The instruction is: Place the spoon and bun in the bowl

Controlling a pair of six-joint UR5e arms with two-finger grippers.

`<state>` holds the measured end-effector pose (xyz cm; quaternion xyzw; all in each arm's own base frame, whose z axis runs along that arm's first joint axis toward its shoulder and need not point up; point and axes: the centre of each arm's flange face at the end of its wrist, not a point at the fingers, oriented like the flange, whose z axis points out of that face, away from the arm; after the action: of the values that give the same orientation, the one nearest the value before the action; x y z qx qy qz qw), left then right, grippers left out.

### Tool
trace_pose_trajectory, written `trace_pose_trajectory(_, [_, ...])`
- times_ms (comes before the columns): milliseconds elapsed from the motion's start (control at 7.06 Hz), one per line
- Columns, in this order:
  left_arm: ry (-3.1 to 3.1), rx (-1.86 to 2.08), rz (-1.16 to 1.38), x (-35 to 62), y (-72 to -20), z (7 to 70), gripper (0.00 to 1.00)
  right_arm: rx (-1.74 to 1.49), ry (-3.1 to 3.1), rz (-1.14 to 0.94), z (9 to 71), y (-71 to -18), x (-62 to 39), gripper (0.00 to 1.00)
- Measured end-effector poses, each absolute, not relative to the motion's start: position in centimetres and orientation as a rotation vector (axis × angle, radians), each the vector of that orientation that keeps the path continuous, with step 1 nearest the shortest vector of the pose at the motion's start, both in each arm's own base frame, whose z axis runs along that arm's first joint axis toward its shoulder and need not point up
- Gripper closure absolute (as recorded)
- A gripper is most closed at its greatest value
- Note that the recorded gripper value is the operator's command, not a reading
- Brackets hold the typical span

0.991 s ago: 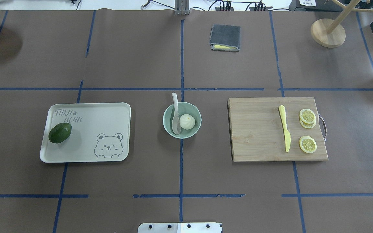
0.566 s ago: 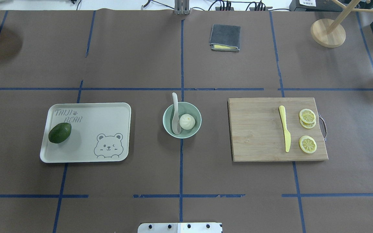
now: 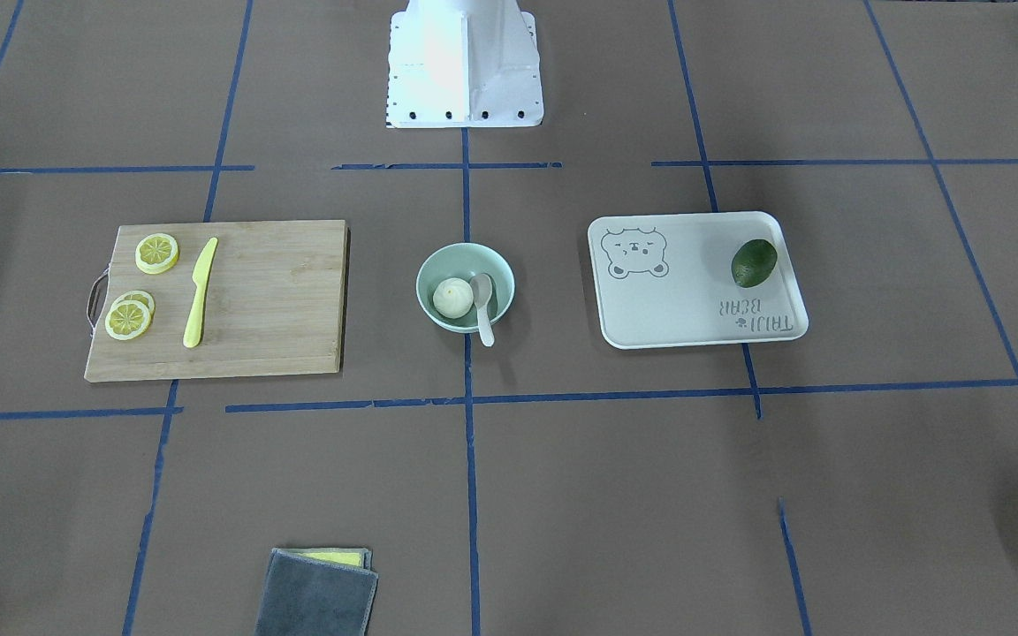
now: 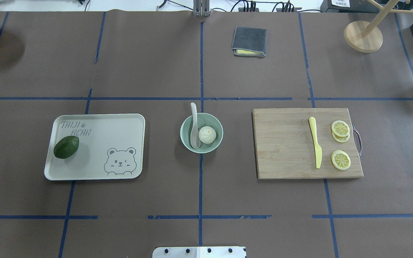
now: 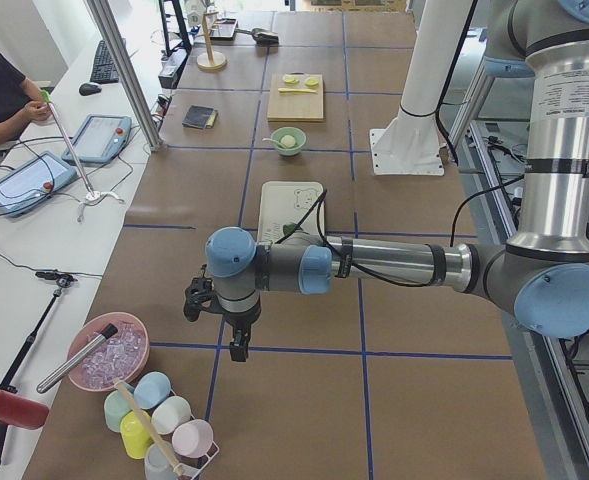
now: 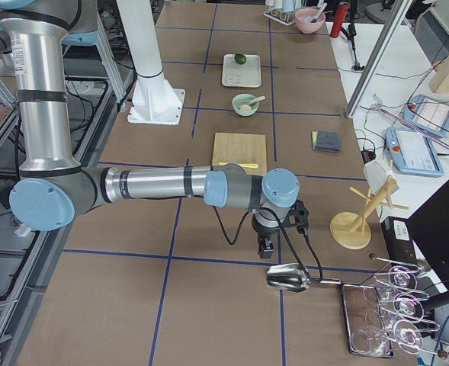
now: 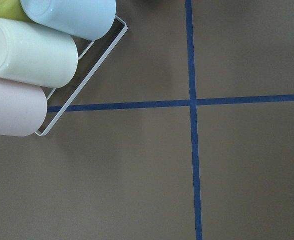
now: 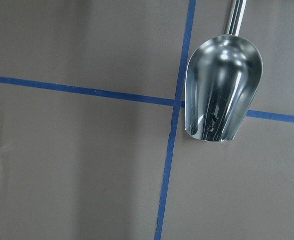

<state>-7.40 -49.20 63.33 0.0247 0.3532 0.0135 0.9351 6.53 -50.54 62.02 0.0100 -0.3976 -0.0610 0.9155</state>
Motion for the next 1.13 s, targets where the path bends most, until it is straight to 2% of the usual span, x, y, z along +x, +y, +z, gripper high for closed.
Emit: trace_pose_trajectory(1133, [0.780, 0.043, 0.026, -6.89, -49.13, 63.12, 0.00, 0.024, -0.820, -0.114, 61.48, -50.87, 6.52, 0.00])
